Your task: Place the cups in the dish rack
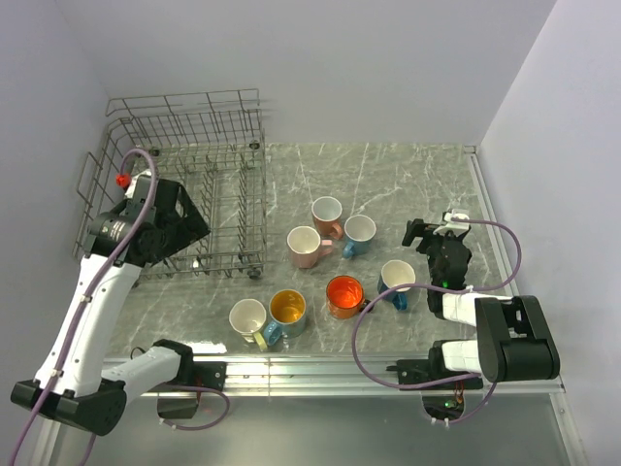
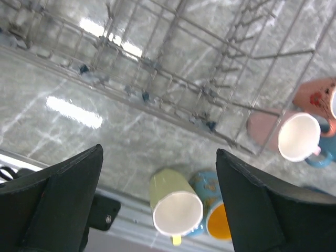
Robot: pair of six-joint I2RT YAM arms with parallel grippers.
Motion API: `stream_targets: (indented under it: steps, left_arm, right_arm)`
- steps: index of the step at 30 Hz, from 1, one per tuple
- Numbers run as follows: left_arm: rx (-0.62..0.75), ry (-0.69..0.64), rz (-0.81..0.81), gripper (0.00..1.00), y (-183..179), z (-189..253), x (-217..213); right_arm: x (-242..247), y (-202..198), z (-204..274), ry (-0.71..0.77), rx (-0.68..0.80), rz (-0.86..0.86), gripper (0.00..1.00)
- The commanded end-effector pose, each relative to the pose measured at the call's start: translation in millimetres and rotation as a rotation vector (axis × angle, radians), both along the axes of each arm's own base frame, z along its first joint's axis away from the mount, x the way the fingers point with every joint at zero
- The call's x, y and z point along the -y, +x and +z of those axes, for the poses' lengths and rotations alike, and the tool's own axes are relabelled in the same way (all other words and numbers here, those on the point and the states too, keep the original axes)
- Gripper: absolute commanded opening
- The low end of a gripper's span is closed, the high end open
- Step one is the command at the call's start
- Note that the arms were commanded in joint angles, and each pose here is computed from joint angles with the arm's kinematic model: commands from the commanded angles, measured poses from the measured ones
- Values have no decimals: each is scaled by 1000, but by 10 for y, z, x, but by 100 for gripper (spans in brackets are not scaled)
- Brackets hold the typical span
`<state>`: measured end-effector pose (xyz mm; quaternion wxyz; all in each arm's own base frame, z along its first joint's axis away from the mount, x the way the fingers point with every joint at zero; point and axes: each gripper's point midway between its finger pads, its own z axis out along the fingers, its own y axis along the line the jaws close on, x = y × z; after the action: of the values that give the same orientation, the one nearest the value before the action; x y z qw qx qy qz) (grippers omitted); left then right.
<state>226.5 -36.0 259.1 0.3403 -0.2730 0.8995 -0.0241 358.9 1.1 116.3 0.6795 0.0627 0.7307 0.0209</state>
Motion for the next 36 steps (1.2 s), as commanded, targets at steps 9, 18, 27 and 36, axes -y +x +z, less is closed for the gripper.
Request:
stream_targets:
  steps: [9,18,27,36]
  left_arm:
    - [-21,-180,-164,85,-455,123,320]
    - [-229,-181,-202,79,-738,-505,354]
    - [-270,-230,-284,64,-719,-892,552]
    - [-304,-249,-322,57,-818,-1177,861]
  right_arm:
    - [100,93,297,-4,86,-92,100]
    - [55,101,912,169,-156,-160,100]
    - [-712,-432,958,453,-414,166,100]
    - [-784,-835,1023,433,-423,244,100]
